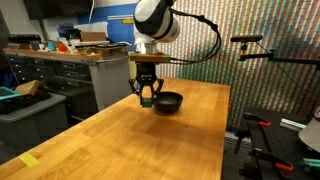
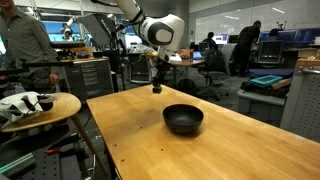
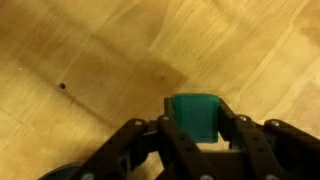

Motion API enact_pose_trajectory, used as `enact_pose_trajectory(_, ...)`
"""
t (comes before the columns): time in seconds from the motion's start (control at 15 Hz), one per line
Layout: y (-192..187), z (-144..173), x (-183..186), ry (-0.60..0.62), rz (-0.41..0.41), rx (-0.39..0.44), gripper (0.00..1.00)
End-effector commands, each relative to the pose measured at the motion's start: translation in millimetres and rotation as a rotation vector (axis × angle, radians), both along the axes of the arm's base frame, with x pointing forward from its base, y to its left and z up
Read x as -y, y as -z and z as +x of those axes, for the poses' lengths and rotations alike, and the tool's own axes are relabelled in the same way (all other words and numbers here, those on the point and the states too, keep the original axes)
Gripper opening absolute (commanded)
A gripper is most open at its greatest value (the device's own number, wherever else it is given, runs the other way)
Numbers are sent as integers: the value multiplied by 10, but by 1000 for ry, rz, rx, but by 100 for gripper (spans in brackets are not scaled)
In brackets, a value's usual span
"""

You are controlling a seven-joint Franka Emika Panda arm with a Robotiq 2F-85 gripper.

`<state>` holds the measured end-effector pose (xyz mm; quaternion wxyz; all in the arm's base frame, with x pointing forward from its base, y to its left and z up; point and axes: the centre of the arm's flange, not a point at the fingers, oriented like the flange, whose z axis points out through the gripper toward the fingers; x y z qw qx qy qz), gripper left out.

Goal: Place the green block inside the black bowl

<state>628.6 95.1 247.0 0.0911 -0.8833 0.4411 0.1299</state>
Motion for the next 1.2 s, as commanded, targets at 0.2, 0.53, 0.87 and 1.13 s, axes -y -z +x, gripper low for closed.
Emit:
enact_pose_trajectory(0.2, -137, -101, 682, 147, 62, -1, 18)
enact_pose_trajectory(0.53, -19, -82, 1116, 259, 80, -22, 18)
enact_pose_trajectory(0.87, 122, -96, 1473, 339, 67, -54, 18)
enact_pose_trajectory(1.13, 324, -90, 1636, 370, 29, -100, 18)
